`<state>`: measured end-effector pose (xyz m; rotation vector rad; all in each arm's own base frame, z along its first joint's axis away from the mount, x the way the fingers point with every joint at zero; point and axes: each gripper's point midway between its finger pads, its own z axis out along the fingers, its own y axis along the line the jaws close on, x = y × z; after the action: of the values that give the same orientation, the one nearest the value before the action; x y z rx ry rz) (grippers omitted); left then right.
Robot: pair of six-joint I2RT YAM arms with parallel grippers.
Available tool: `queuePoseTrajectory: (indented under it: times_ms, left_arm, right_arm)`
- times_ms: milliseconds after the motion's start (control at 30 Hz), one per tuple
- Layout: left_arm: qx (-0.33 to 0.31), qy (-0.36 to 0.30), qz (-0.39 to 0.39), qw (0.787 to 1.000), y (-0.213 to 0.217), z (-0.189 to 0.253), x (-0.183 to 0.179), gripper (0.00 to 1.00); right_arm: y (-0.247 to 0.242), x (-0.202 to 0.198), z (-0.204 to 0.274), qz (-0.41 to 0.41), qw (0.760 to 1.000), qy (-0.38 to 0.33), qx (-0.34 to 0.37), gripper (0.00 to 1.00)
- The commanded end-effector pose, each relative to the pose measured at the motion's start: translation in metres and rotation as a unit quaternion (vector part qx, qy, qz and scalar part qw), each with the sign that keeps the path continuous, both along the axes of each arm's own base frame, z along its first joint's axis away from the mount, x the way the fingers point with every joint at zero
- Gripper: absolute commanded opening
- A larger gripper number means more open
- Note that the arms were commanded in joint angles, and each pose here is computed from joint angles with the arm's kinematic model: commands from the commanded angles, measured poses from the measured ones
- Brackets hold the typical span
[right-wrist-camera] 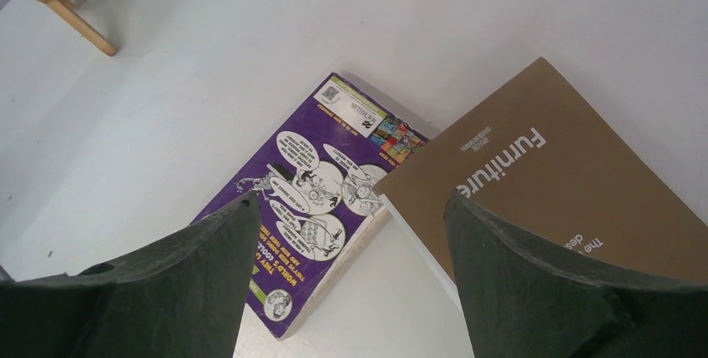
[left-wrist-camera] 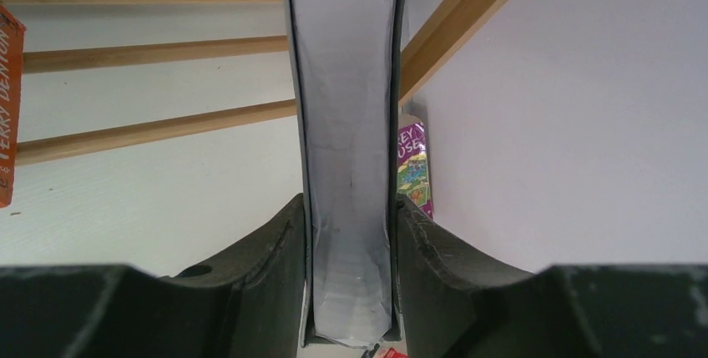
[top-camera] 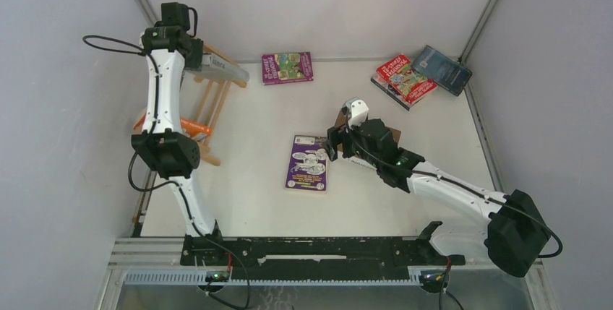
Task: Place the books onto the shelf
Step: Place the book on the shelf.
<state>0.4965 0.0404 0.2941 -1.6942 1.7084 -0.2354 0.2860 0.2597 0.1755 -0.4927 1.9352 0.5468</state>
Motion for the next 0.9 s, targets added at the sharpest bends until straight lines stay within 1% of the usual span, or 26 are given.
queuePoseTrajectory:
  times_ms: [0,200,333,500,533,600,867]
  left_arm:
    - [0.006,-0.044,0.023,0.999,0.012,0.023,0.011,0.46]
    - [0.011,-0.047,0.034,0.998,0.021,0.020,0.015,0.48]
    - [0.014,-0.051,0.042,0.998,0.027,0.023,0.014,0.55]
    - [0.017,-0.064,0.048,0.997,0.033,0.030,0.016,0.59]
    - [0.016,-0.067,0.048,0.996,0.033,0.030,0.018,0.64]
    - [0.014,-0.070,0.048,0.996,0.033,0.030,0.021,0.67]
    - [0.020,-0.077,0.049,0.996,0.036,0.027,0.028,0.70]
  right_arm:
    - [0.004,0.007,0.007,-0.006,1.000,-0.006,0.024,0.87]
    - [0.005,0.009,-0.001,-0.005,1.000,0.004,0.017,0.87]
    - [0.009,0.011,-0.002,-0.001,1.000,0.005,0.017,0.87]
    - [0.013,0.015,0.000,0.002,1.000,0.002,0.019,0.87]
    - [0.013,0.015,-0.001,0.002,1.000,0.003,0.019,0.87]
    - [0.013,0.016,-0.002,0.001,1.000,0.004,0.018,0.87]
    - [0.010,0.018,-0.005,-0.004,1.000,0.010,0.017,0.87]
